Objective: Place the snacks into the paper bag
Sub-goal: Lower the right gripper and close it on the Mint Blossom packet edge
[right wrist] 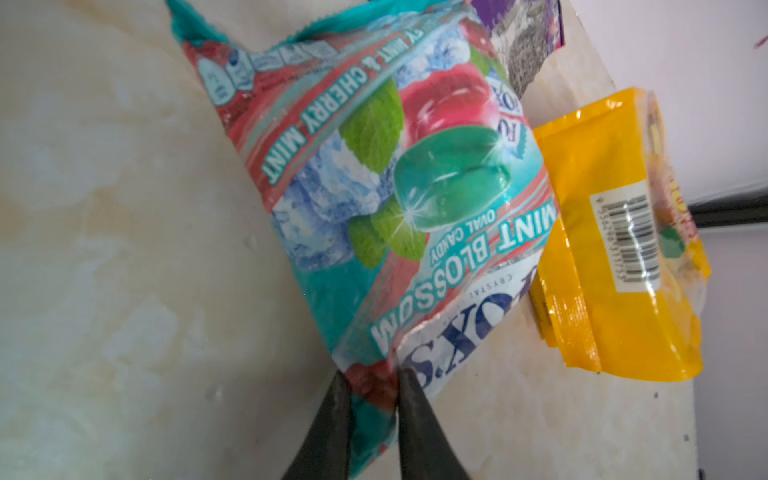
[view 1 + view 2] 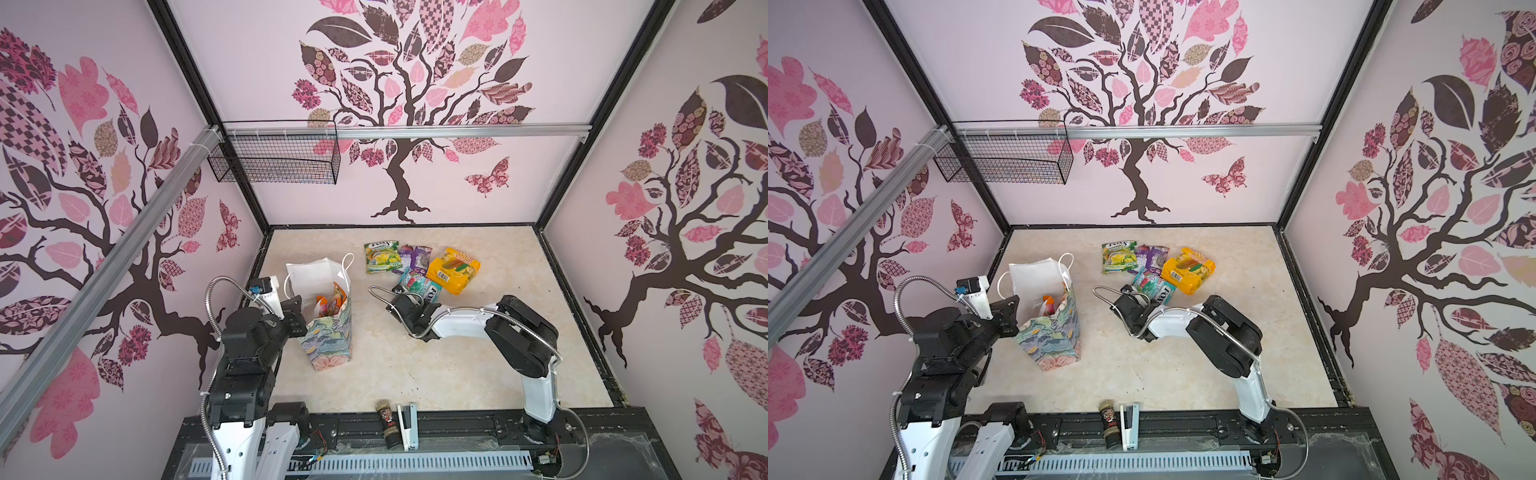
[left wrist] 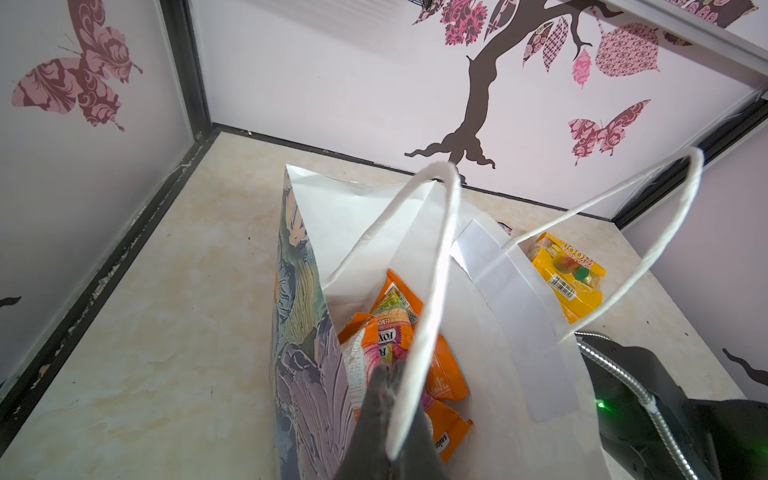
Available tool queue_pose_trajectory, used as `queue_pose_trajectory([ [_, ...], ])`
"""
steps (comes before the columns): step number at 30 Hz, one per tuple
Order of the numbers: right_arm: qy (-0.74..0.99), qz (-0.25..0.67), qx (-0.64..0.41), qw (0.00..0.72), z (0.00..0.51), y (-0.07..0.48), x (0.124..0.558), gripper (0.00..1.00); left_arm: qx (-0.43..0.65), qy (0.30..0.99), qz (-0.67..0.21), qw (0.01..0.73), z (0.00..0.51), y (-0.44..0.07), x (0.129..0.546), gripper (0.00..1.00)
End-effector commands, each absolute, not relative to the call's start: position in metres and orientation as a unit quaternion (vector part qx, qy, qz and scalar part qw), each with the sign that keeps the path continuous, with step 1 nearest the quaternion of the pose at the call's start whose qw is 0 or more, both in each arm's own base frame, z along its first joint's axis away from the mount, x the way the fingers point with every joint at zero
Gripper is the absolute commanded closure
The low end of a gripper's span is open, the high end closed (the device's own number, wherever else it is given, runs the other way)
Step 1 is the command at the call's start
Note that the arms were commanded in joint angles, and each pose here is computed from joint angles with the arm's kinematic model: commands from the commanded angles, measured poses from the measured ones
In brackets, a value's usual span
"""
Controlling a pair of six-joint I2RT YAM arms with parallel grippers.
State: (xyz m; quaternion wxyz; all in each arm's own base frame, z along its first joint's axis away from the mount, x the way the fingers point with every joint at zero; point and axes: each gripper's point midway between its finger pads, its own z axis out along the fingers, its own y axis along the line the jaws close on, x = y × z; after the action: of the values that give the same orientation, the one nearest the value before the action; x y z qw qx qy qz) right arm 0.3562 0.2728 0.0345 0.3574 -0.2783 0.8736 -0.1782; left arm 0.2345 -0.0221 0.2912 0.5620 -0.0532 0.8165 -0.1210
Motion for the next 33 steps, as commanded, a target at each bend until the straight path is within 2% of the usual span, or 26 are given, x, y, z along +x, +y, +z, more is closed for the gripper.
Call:
queue_pose_trajectory([
  [1, 0.878, -0.151, -0.263, 0.370, 0.055, 0.274, 0.356, 0.85, -0.056, 0.811, -0.117, 0.571, 0.296, -0.020, 0.233, 1.00],
  [9, 0.885, -0.099, -0.243, 0.384, 0.084, 0.274, 0.349, 1.00, -0.055, 0.808, -0.119, 0.575, 0.298, -0.021, 0.232, 1.00],
  [17, 0.891, -0.033, -0.236, 0.387, 0.108, 0.280, 0.336, 1.00, -0.055, 0.808, -0.119, 0.575, 0.298, -0.020, 0.231, 1.00],
  [33, 0.859, -0.003, -0.228, 0.458, 0.177, 0.263, 0.326, 1.00, -0.053, 0.806, -0.118, 0.577, 0.299, -0.020, 0.231, 1.00],
])
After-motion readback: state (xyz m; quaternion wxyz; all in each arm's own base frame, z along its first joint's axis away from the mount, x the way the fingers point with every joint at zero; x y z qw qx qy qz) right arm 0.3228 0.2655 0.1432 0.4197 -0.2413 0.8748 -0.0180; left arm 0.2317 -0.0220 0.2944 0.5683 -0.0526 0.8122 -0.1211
